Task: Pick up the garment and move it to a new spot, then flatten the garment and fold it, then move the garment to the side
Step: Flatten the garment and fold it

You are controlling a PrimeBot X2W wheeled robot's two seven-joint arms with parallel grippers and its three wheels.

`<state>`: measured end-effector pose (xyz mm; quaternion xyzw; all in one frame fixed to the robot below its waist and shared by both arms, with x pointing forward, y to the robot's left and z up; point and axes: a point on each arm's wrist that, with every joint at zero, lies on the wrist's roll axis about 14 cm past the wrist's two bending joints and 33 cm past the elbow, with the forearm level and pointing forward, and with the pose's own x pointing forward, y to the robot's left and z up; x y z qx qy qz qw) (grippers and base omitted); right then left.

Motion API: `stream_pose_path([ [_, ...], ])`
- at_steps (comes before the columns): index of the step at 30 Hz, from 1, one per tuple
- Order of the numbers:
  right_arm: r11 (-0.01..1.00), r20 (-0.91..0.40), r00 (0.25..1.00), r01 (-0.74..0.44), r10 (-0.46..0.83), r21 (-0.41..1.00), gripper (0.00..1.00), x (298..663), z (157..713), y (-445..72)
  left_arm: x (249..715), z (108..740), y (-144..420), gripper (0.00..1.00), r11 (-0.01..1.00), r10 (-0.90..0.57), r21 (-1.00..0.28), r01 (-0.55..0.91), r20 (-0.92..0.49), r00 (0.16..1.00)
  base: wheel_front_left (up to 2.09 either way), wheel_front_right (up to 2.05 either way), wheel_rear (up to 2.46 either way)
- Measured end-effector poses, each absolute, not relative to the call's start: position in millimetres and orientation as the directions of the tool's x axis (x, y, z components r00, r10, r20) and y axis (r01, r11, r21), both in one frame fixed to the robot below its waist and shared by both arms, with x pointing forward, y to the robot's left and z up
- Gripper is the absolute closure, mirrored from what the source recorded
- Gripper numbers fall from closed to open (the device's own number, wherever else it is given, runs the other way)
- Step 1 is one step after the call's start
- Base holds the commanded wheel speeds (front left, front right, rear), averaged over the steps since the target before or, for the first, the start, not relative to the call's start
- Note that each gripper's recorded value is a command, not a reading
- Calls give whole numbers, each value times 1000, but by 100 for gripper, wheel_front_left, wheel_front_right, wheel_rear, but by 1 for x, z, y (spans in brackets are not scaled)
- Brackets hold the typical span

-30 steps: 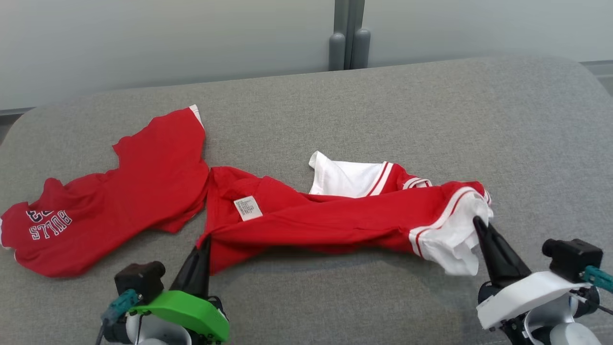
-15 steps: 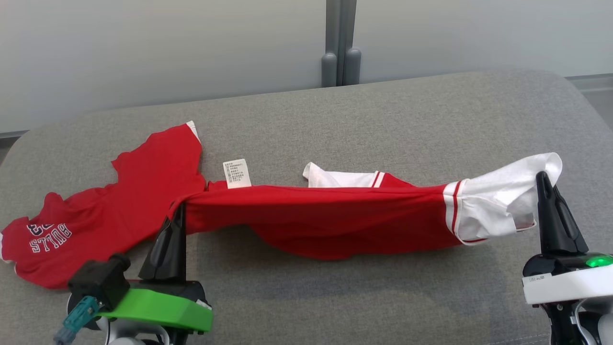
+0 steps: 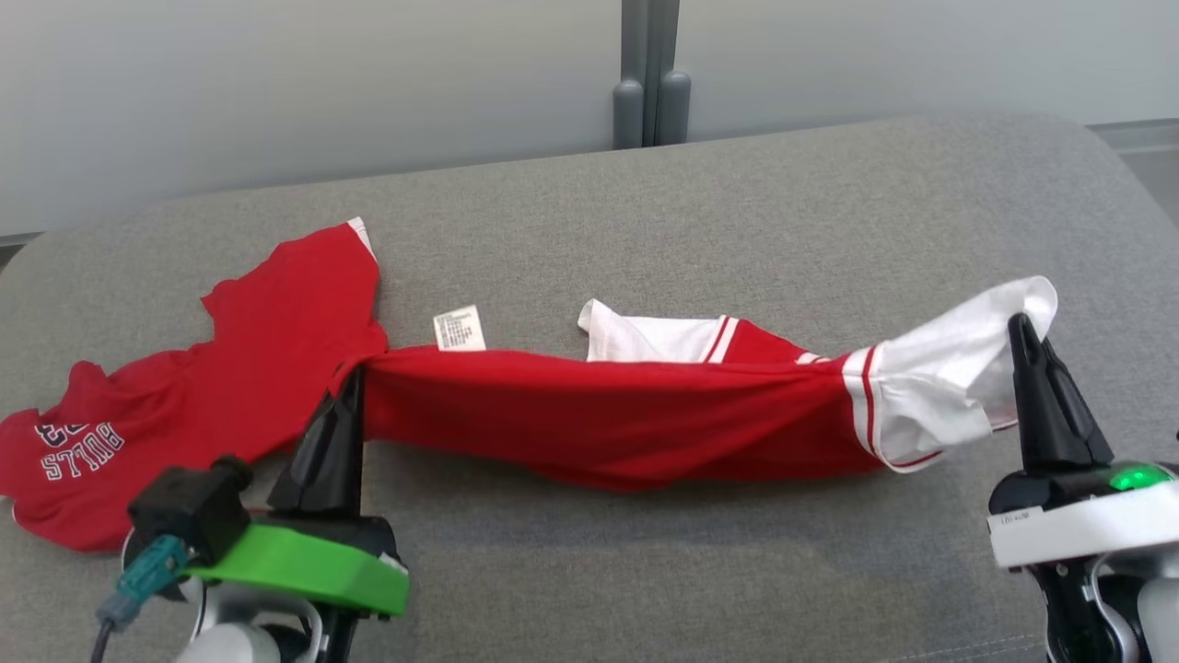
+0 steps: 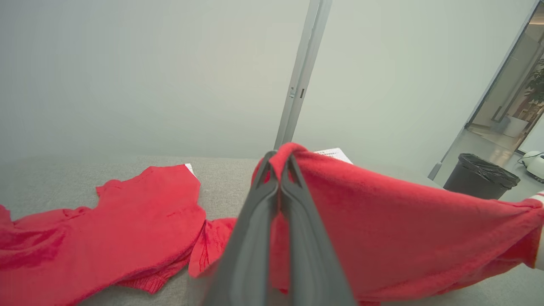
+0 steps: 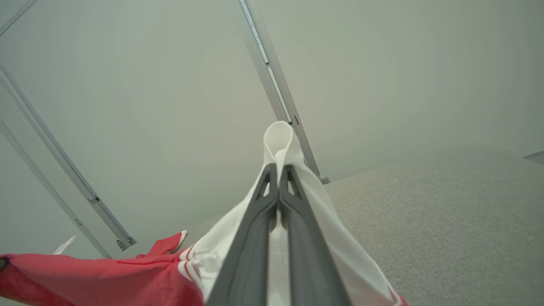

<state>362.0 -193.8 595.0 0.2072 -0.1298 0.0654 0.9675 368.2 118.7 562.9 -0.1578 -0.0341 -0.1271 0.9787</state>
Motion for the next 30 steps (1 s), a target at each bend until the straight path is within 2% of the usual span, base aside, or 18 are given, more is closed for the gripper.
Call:
stream_pose_path([
  [7,910,328,932,-264,155,320,100,409,622,-179,414,589,111,100,911,-339,-203,360,128,932,0,0,0],
  [12,905,392,897,-325,203,276,100,457,652,-169,469,606,104,100,887,-425,-144,440,120,897,0,0,0],
  [18,914,409,873,-363,266,181,100,524,672,-163,547,616,101,100,871,-474,-99,482,96,875,0,0,0],
  [26,949,433,866,-309,252,66,100,616,701,-179,651,633,100,100,899,-431,-48,435,80,899,0,0,0],
  [30,964,490,854,-252,177,91,100,656,725,-196,693,642,114,100,927,-370,-37,374,93,925,0,0,0],
])
